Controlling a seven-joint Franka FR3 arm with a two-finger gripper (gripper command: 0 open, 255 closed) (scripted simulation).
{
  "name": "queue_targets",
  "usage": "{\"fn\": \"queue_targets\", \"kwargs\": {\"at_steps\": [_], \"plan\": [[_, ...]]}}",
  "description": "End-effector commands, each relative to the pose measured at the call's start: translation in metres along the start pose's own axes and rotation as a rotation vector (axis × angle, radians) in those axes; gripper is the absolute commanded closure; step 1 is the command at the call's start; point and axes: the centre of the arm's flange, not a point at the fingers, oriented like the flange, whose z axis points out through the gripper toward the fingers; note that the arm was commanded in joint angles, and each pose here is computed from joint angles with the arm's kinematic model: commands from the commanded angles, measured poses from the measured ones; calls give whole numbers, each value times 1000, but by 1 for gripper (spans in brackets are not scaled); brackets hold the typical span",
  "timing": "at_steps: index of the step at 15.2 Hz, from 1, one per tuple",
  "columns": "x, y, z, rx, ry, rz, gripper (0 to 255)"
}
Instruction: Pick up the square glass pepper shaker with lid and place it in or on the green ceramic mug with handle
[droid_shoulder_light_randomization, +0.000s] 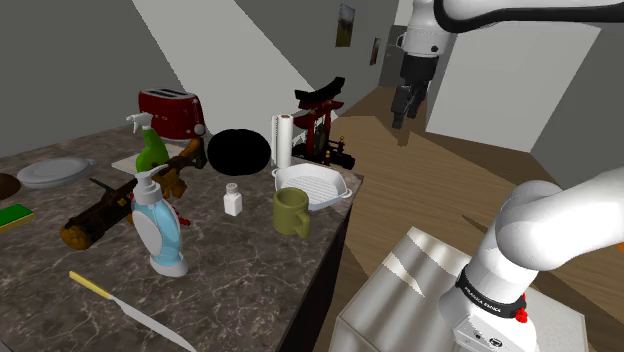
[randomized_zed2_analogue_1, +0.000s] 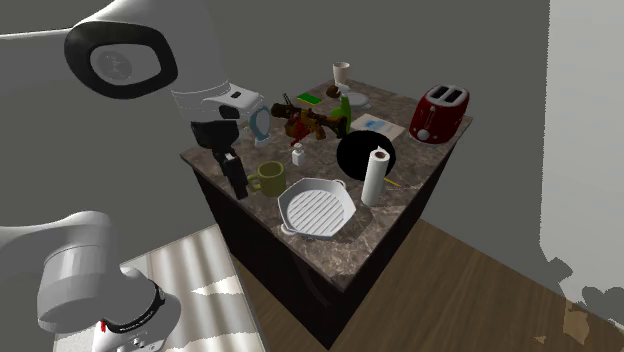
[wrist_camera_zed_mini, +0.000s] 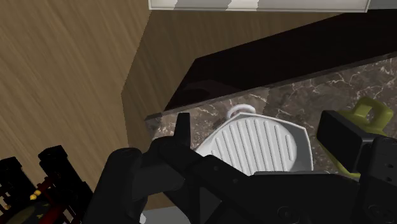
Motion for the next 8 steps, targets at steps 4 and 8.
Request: {"fn": "queue_targets", "kwargs": {"at_steps": [4,8], "plan": [[26,-25,14,9,-1,-2,0],[61,-58,32,22,-2,-6,0]]}}
